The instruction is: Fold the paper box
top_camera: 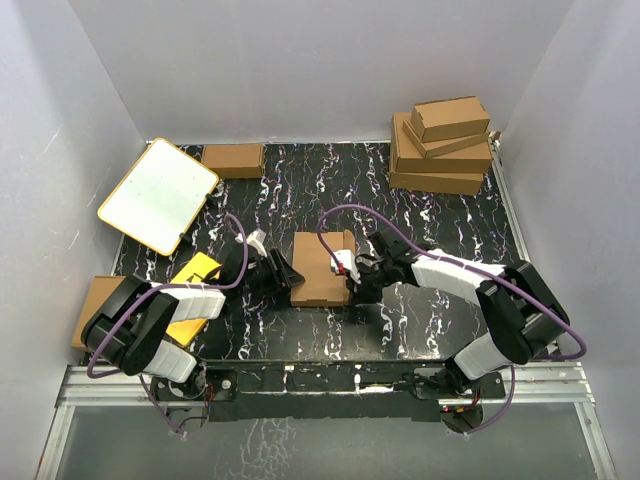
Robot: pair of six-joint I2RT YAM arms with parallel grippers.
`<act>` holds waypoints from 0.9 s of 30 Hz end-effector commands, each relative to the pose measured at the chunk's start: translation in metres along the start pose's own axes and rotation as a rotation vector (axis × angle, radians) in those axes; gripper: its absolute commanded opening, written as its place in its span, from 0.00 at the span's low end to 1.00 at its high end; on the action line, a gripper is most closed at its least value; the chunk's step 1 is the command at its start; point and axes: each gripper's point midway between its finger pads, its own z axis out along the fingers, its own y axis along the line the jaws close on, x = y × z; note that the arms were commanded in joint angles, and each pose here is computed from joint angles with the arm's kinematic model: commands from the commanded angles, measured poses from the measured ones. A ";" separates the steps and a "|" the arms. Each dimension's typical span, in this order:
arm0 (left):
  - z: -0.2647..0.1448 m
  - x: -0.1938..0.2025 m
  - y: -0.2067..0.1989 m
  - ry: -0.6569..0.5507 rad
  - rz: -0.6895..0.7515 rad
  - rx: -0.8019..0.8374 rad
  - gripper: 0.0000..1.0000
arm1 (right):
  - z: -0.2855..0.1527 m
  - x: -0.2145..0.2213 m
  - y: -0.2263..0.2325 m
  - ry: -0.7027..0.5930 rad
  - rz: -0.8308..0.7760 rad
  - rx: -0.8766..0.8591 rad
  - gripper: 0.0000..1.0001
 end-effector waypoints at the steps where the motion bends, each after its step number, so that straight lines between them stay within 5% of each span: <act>1: 0.000 0.017 0.019 0.066 -0.010 -0.080 0.50 | 0.001 -0.027 -0.017 -0.038 -0.039 0.040 0.08; 27: 0.010 0.024 0.014 0.097 0.026 -0.115 0.49 | 0.012 -0.044 -0.018 -0.032 0.040 0.035 0.08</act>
